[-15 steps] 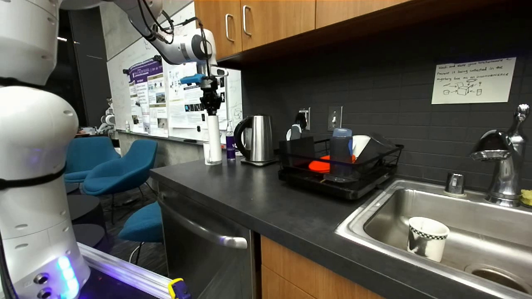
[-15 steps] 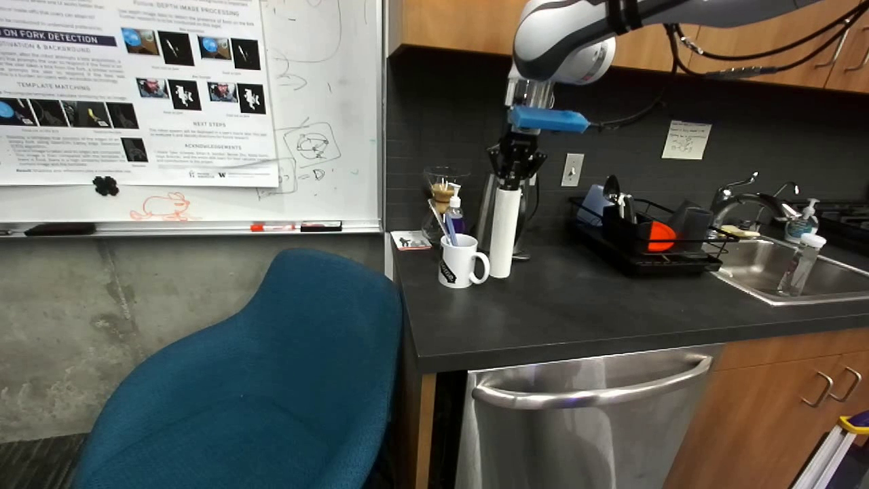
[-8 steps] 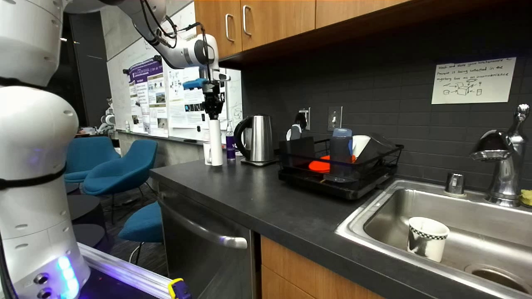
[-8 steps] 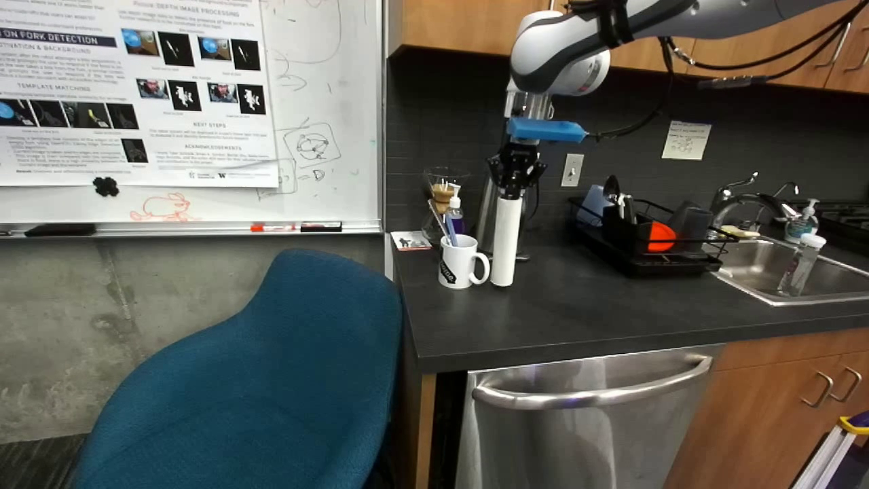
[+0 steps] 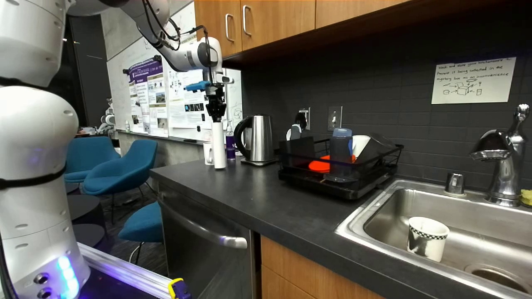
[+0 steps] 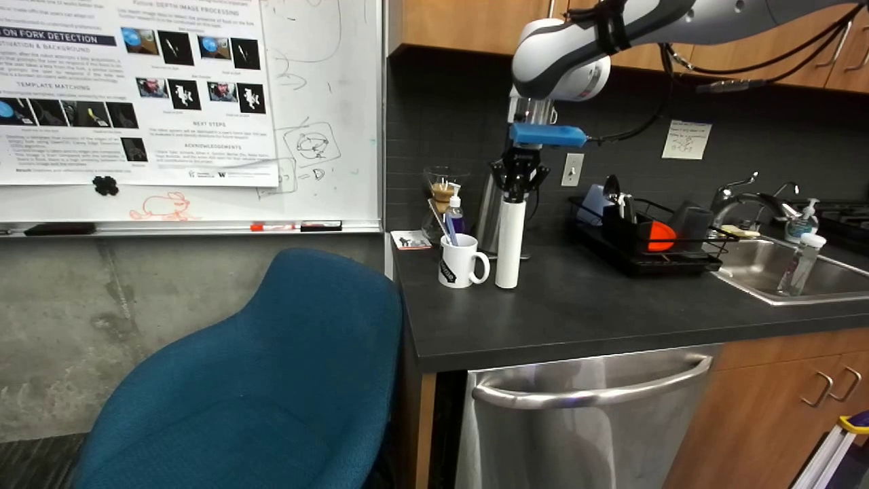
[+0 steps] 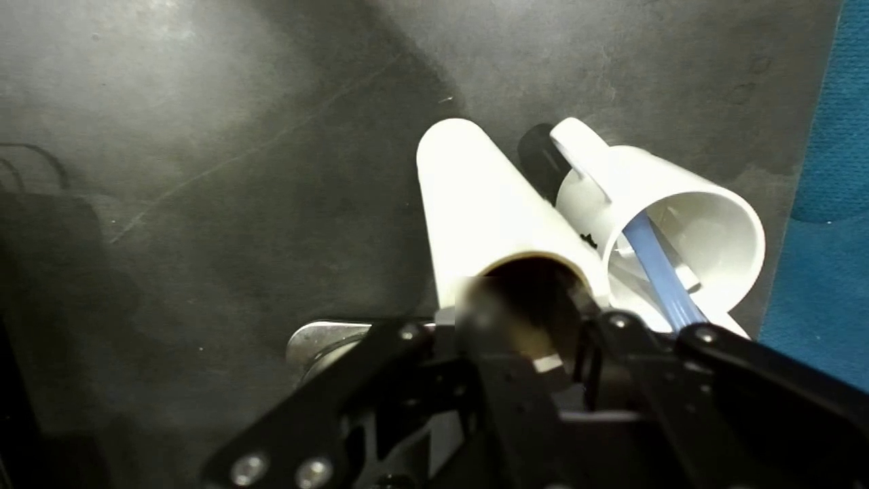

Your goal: Move the paper towel roll to the left

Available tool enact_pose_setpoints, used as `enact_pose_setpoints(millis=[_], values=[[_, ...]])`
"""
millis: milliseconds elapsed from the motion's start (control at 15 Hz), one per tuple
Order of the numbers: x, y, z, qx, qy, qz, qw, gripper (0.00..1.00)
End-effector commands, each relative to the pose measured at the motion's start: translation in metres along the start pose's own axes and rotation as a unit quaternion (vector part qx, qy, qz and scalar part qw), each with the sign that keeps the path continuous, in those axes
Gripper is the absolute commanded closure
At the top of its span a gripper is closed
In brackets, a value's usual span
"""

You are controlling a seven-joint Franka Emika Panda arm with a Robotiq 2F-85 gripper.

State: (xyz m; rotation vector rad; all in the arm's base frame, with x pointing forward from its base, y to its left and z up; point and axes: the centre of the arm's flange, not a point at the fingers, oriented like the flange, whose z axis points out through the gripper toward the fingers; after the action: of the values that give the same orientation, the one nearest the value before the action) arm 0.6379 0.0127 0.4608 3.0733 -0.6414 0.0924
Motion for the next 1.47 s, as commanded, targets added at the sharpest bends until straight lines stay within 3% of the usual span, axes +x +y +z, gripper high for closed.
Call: enact_pose_setpoints(millis=[0,400,467,600,1400], values=[[0.004,-0.003,-0.001,0.010,0.000,0.009,0.9999,0.48],[0.007,0.001,0.002,0.026,-0.006,0.019,0.9995,0.48],[0.007,0.002,0.002,0.027,-0.005,0.020,0.9994,0.83],[0.008,0.004,0.001,0.028,-0.004,0.022,0.9993,0.99],[0.005,0.014,-0.031,0.046,0.033,0.022,0.9981,1.00]])
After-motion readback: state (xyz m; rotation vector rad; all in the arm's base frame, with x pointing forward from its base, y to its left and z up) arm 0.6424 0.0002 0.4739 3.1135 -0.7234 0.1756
